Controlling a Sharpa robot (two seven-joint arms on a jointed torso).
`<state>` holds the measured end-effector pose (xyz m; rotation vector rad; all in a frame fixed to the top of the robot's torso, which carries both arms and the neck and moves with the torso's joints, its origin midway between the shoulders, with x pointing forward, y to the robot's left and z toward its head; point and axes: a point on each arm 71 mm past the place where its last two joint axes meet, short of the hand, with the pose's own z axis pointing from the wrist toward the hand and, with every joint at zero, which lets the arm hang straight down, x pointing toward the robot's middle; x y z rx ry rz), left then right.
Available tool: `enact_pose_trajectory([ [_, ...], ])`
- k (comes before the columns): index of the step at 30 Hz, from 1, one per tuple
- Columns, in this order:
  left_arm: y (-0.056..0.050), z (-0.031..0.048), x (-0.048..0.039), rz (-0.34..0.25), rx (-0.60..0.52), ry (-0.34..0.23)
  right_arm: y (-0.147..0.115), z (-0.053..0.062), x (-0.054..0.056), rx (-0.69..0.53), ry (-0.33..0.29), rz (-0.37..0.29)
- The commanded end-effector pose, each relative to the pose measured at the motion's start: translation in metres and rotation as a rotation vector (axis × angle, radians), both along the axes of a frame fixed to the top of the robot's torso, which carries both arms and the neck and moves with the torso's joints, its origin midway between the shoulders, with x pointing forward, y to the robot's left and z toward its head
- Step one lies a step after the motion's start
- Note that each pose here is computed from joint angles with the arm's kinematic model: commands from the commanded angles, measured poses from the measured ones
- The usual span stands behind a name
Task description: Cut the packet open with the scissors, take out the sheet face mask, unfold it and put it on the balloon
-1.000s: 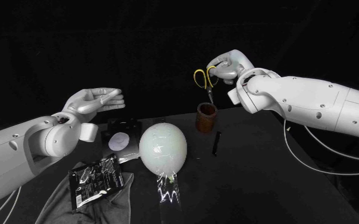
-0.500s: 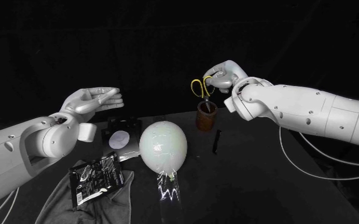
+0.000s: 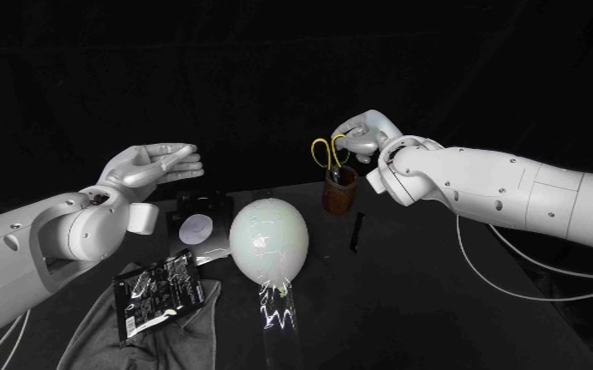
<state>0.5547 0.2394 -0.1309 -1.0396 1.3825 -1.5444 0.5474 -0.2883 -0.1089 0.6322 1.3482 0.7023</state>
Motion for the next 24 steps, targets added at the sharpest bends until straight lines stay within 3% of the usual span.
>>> enact_pose_trajectory([
  [1,-0.001,0.0015,-0.0006,-0.004,-0.015,-0.012,0.001,-0.005,-0.001,-0.013,0.042,0.040],
  [24,0.006,-0.0065,-0.0040,0.004,-0.013,0.002,-0.026,-0.033,-0.018,-0.069,0.180,0.048],
])
